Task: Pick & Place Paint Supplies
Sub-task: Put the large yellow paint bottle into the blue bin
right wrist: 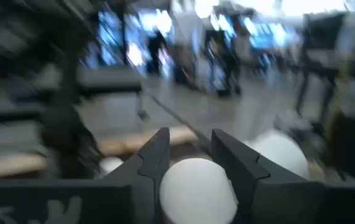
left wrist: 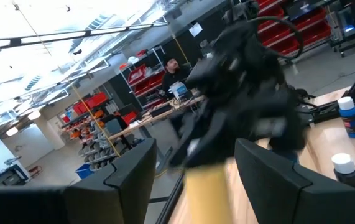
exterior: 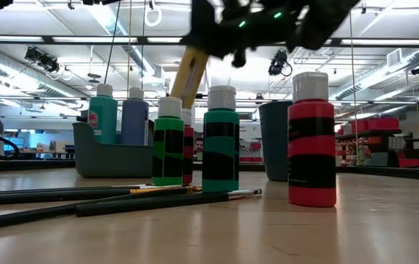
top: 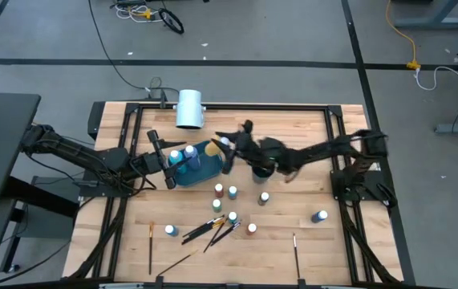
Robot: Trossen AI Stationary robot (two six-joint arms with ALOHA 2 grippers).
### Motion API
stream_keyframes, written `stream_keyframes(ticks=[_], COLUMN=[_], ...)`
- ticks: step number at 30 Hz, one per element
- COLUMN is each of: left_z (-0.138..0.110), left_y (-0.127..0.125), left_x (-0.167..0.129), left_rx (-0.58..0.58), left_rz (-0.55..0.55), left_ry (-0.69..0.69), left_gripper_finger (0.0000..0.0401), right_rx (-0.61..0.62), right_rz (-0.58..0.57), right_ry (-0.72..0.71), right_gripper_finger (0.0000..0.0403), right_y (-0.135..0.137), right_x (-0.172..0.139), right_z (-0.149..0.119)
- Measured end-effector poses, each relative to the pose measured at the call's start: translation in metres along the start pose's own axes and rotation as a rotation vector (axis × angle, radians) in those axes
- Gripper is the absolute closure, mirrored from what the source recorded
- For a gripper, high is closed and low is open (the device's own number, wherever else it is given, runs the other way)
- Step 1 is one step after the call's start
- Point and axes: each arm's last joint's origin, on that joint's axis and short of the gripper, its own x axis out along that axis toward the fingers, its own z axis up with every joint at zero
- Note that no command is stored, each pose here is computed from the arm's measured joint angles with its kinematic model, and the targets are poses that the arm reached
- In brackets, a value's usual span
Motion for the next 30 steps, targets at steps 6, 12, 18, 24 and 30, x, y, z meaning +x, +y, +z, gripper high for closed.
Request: stream_keyframes(ticks=[6,12,18,24,30], left_z=[0.000,0.000,0.000,0.000,0.000], left_y=[0.000,0.000,0.000,0.000,0.000], left_x=[0.000,0.000,0.000,0.000,0.000], left_rx=[-0.006,-0.005,-0.003,-0.003,-0.003], left_rz=[0.000,-0.001,-0.001,0.000,0.000], left_ry=[0.000,0.000,0.001,0.000,0.001], left_gripper_finger=[0.0173,0.0173,0.0173,0.0173,0.0173], right_rx=[0.029,0.040,0.059,0.066,0.067], right_rz=[-0.027,-0.044,-0.065,-0.077,-0.003], right_ry=[0.103,0.153,0.213,0.204,0.205], right_gripper_finger=[0.0296,0.0298,0.0292,0.0292,0.0245], right_y=[0.000,0.000,-0.001,-0.005,-0.008], right_x=[0.033,0.049,0.058,0.062,0.064], right_z=[-0.018,-0.045,-0.076,-0.084,-0.085])
